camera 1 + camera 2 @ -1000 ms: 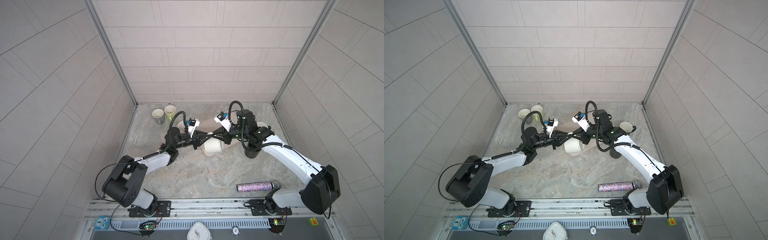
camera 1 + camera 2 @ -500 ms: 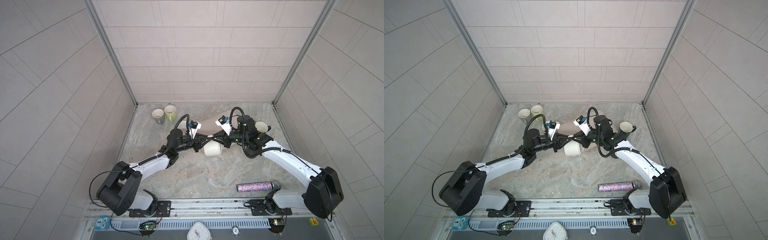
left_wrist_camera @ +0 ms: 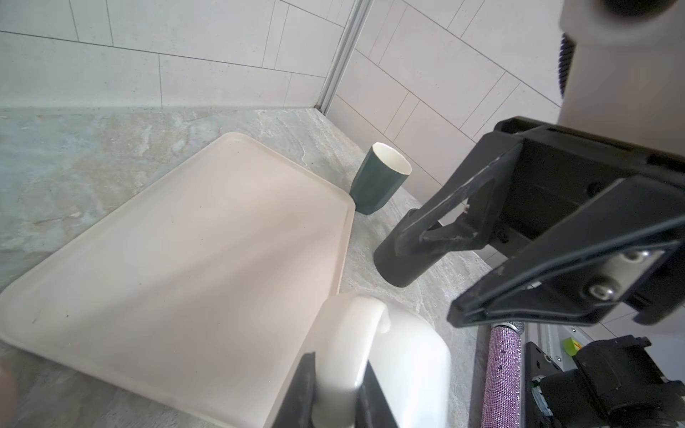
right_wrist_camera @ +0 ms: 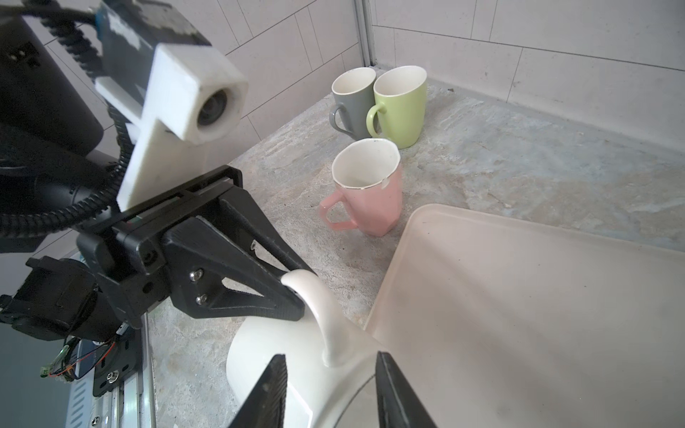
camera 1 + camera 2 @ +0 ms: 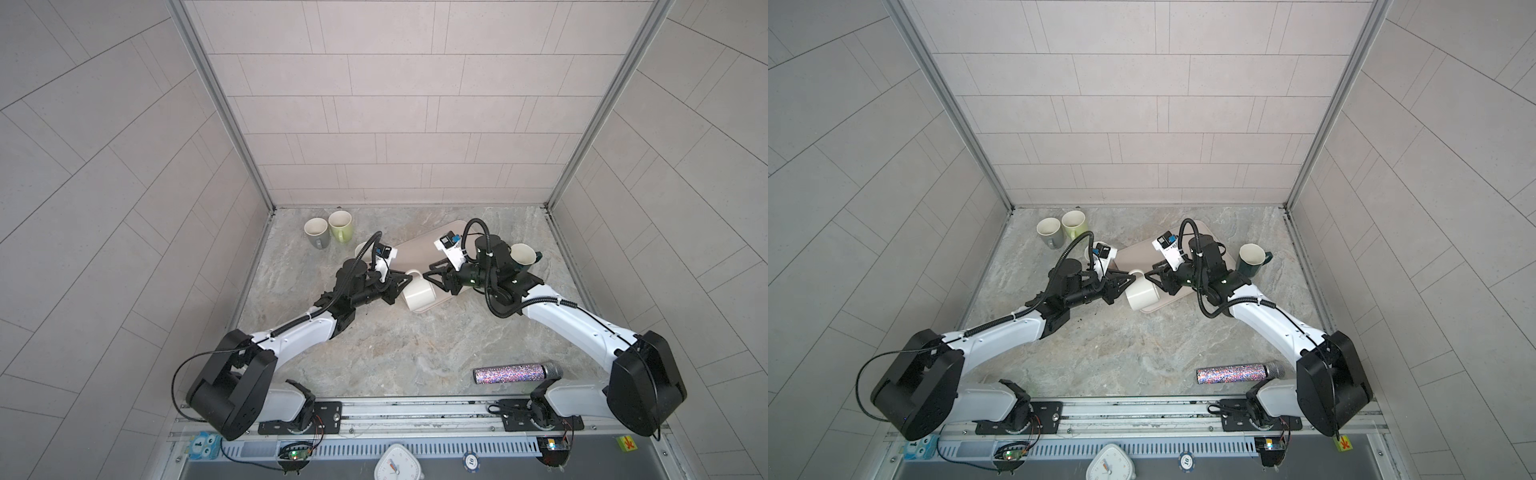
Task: Turn the mug right side up
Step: Place the mug at the center of the table.
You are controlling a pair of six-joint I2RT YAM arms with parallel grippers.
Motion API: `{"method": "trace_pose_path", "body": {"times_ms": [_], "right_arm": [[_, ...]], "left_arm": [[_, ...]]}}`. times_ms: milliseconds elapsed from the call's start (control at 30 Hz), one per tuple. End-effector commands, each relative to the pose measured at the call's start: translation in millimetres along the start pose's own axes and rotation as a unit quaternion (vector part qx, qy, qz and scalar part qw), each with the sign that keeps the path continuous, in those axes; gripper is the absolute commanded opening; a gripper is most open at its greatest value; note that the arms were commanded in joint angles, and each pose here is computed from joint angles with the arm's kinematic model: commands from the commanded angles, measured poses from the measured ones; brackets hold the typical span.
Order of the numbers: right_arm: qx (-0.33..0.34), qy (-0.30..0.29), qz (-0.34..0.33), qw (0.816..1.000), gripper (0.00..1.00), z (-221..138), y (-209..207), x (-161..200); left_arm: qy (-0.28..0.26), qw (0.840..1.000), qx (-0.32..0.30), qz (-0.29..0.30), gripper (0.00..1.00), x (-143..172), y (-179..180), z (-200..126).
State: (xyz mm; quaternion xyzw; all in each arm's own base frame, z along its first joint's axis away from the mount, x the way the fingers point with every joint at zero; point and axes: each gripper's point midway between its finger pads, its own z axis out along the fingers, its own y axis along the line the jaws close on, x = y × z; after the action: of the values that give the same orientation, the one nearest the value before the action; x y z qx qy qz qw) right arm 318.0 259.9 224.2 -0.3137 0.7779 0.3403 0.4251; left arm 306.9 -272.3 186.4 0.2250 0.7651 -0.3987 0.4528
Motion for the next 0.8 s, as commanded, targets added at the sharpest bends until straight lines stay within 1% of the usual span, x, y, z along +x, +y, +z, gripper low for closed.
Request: {"method": "trace_pose_path", "body": {"times_ms": [0, 67, 133, 233, 333, 433, 500, 533, 633, 767], "right_arm": [[0.019, -0.016, -0.003, 1.000, 0.41, -3.4, -4.0, -8.8], [0.039, -0.019, -0.001, 0.999, 0.41, -7.6, -8.7, -11.2], [0.077, -0.023, 0.010, 0.997, 0.41, -14.4, -18.8, -13.3], [0.136, -0.015, 0.026, 0.990, 0.41, -28.9, -32.5, -8.4], [0.157, -0.011, 0.035, 0.987, 0.41, -42.2, -33.0, -0.8], [0.159, -0.014, 0.034, 0.987, 0.41, -54.6, -26.9, 3.6], [0.168, -0.021, 0.036, 0.985, 0.41, -64.2, -25.0, 4.1], [0.173, -0.021, 0.038, 0.984, 0.41, -67.1, -25.4, 5.1], [0.178, -0.017, 0.043, 0.983, 0.41, -72.1, -24.6, 7.9], [0.178, -0.015, 0.044, 0.983, 0.41, -72.7, -23.6, 10.7]], "left_arm": [[-0.052, 0.998, 0.001, 0.025, 0.00, -36.9, -12.8, -12.6], [-0.040, 0.999, -0.013, 0.029, 0.00, -37.4, -14.6, -16.9], [-0.023, 0.998, -0.039, 0.032, 0.00, -32.8, -14.7, -21.1], [0.042, 0.995, -0.085, 0.014, 0.00, -10.4, -4.4, -23.7], [0.094, 0.983, -0.159, -0.001, 0.00, 6.4, 14.3, -41.0], [0.143, 0.960, -0.242, 0.000, 0.00, 19.3, 34.9, -67.3], [0.180, 0.939, -0.292, 0.005, 0.00, 27.3, 47.2, -83.6], [0.192, 0.933, -0.304, 0.003, 0.00, 30.8, 50.4, -88.1], [0.244, 0.906, -0.347, -0.005, 0.00, 42.2, 59.6, -104.5], [0.314, 0.865, -0.392, 0.000, 0.00, 54.8, 69.3, -124.1]]}}
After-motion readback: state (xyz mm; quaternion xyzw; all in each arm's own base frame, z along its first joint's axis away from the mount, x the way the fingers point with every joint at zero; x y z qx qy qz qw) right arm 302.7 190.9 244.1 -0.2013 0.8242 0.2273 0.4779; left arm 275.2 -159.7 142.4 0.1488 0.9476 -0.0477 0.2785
